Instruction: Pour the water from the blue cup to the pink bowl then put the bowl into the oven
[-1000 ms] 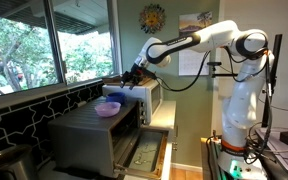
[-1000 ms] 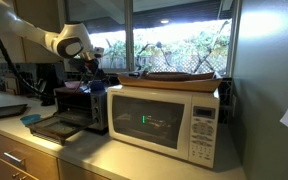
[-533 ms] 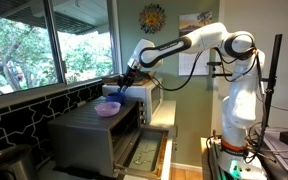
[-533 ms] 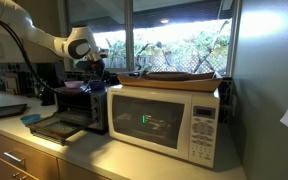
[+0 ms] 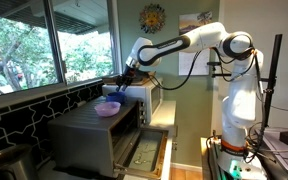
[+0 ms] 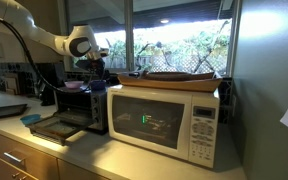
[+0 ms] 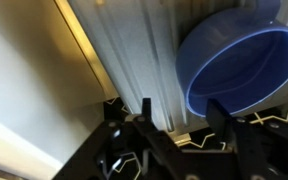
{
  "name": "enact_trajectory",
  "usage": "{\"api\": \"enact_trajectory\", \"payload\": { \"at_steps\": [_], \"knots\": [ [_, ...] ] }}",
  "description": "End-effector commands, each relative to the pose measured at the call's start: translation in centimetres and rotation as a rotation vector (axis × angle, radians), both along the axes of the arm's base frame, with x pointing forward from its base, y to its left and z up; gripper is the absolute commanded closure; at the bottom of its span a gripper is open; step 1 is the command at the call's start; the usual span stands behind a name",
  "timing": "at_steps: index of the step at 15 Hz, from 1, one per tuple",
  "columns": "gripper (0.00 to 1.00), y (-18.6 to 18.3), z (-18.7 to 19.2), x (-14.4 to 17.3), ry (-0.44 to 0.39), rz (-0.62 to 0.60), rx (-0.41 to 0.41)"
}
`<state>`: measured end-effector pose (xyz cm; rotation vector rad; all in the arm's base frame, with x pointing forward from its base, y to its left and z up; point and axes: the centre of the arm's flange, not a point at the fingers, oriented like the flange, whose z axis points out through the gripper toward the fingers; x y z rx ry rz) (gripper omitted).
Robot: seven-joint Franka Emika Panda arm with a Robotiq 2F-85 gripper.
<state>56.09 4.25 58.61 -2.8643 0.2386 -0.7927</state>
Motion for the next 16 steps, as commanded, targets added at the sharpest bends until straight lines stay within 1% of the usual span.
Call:
{"api": "enact_trajectory", "payload": {
  "at_steps": [1,3,4,5,6,9,11,14,16],
  "knots": [
    [0.08,0.7,-0.1,0.2,0.050,0.026,-0.025],
    [0.46,1.0,-0.4,0.1,0.066,0.034,-0.030],
    [0.47,1.1,-0.5,0.1,0.071,0.037,-0.031],
    [0.53,1.1,-0.6,0.1,0.075,0.040,-0.034],
    [0.63,1.2,-0.7,0.1,0.078,0.043,-0.035],
    [0.86,1.4,-1.1,0.1,0.084,0.049,-0.044],
    [0.99,1.5,-0.9,0.0,0.081,0.054,-0.045],
    [1.00,1.7,-0.3,-0.3,0.079,0.070,-0.045],
    [0.99,2.1,0.1,-0.4,0.082,0.085,-0.052]
  ]
}}
